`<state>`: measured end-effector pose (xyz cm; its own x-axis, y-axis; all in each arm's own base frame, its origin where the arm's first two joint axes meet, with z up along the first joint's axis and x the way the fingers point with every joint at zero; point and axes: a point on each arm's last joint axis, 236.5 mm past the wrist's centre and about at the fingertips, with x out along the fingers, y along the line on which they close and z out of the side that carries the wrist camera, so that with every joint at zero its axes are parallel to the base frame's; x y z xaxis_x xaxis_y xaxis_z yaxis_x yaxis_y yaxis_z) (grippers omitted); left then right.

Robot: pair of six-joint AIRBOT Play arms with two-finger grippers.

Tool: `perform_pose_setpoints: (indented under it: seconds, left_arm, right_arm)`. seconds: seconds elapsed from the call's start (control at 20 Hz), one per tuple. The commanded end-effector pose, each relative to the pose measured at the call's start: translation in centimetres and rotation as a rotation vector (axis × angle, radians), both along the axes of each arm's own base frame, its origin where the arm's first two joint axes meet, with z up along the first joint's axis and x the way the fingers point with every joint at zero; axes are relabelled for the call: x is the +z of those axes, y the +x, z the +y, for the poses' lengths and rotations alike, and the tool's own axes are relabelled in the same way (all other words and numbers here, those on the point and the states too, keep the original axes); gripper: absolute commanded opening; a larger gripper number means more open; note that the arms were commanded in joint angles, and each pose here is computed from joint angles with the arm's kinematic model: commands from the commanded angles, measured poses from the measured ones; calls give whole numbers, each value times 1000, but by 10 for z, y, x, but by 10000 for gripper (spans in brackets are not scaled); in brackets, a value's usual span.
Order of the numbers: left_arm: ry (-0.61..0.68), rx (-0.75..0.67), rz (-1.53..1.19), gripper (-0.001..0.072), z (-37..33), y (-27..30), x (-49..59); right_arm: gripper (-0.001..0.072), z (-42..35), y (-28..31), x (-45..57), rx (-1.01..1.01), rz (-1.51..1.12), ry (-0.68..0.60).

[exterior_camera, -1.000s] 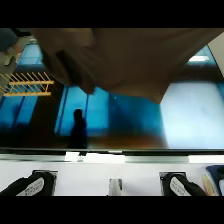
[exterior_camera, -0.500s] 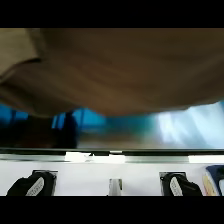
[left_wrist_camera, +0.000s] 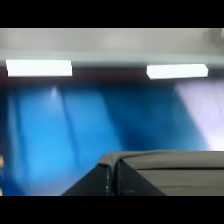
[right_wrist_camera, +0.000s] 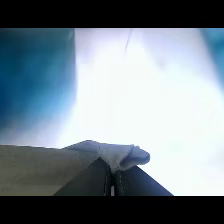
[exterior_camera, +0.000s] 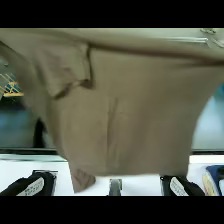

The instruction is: Fold the shirts.

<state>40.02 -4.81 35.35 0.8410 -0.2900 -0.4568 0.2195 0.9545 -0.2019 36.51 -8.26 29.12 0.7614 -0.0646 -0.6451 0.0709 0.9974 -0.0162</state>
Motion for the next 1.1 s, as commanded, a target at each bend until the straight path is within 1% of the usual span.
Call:
perform_pose_setpoints:
  seconds: [0.0,0.15,0.2,0.3,0.35,0.45,0.6,0.7,0.75,0.85,1.0,1.05]
  left_arm:
    - [-32,-37,353,36,-6,60,-154]
    - [-187,-85,508,36,-34,104,-245]
    - [-241,-94,510,36,-43,120,-263]
    - [-343,-52,473,36,-47,151,-281]
    - [-379,-18,438,36,-45,167,-285]
    - [-417,55,353,36,-34,193,-285]
    - [-423,157,209,36,-15,225,-276]
    - [-422,209,121,35,-9,241,-268]
    - [-422,226,92,35,-8,247,-267]
    - [-418,225,109,36,-15,250,-283]
    - [-410,149,284,36,-44,233,-337]
    - [-392,100,340,36,-53,221,-347]
  right_arm:
    - [25,-19,38,-126,-20,274,88]
    - [25,-27,92,-183,-130,280,255]
    - [25,-25,111,-197,-146,259,315]
    - [25,-22,143,-220,-160,209,407]
    - [25,-22,156,-230,-168,187,417]
    - [25,-22,182,-245,-158,131,357]
    - [25,-5,224,-241,-99,-17,228]
    - [25,0,250,-220,-99,-162,193]
    - [25,-2,258,-212,-120,-219,203]
    - [25,-6,261,-219,-177,-225,272]
    - [25,8,247,-268,-181,-56,323]
    - [25,14,239,-283,-176,12,339]
